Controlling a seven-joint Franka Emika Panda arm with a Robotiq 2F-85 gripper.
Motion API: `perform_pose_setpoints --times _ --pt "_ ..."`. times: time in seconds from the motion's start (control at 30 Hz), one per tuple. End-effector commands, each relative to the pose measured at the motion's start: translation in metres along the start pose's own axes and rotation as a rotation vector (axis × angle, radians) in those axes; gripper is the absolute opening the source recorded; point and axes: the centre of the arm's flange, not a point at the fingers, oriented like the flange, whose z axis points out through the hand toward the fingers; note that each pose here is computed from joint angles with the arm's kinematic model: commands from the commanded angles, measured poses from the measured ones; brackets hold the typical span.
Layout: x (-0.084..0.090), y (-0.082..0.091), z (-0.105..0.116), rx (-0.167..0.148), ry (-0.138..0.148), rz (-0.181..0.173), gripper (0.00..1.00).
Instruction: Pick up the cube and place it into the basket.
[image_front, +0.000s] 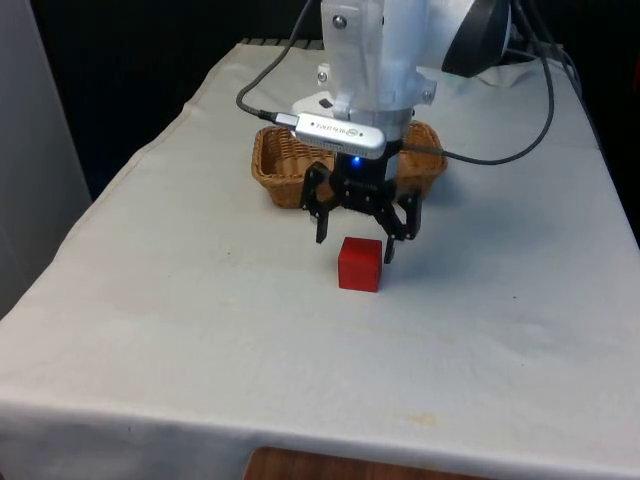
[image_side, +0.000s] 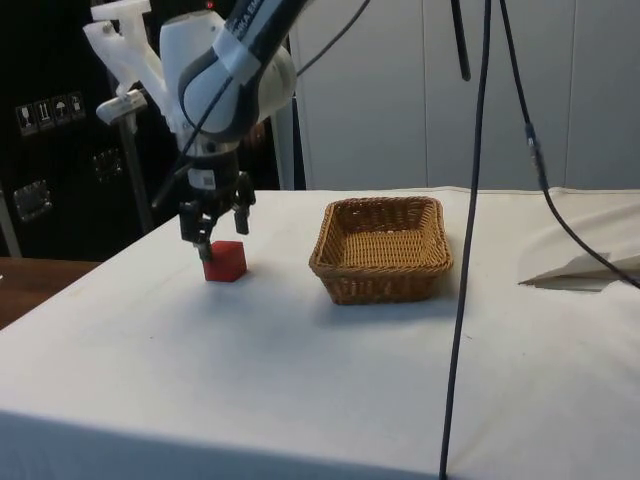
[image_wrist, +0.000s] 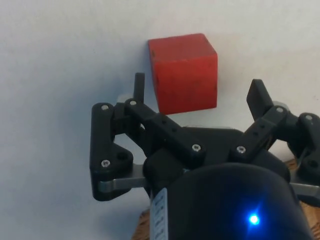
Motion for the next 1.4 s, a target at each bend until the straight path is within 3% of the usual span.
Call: perform_pose_setpoints --times 0.0,0.2,0.83,0.87,0.93,0.97,1.0,1.1,1.13,1.37 --pt "0.0 -0.001 0.006 0.014 0.004 0.006 1.0" --pt "-0.001 -0.002 0.014 0.009 0.015 0.014 1.0" --pt "-0.005 -0.008 0.023 0.006 0.001 0.013 1.0" --pt "-0.005 -0.008 0.023 0.006 0.001 0.014 0.97" --pt "-0.005 -0.009 0.024 0.007 -0.001 0.015 0.79" --pt "-0.005 -0.01 0.024 0.008 0.0 0.016 0.68" --pt "-0.005 -0.01 0.025 0.009 -0.001 0.018 0.46" --pt "-0.006 -0.009 0.024 -0.001 -0.005 0.014 0.09" --pt "-0.006 -0.009 0.024 0.0 -0.005 0.013 0.02" --pt "-0.006 -0.011 0.026 0.011 -0.001 0.019 0.03"
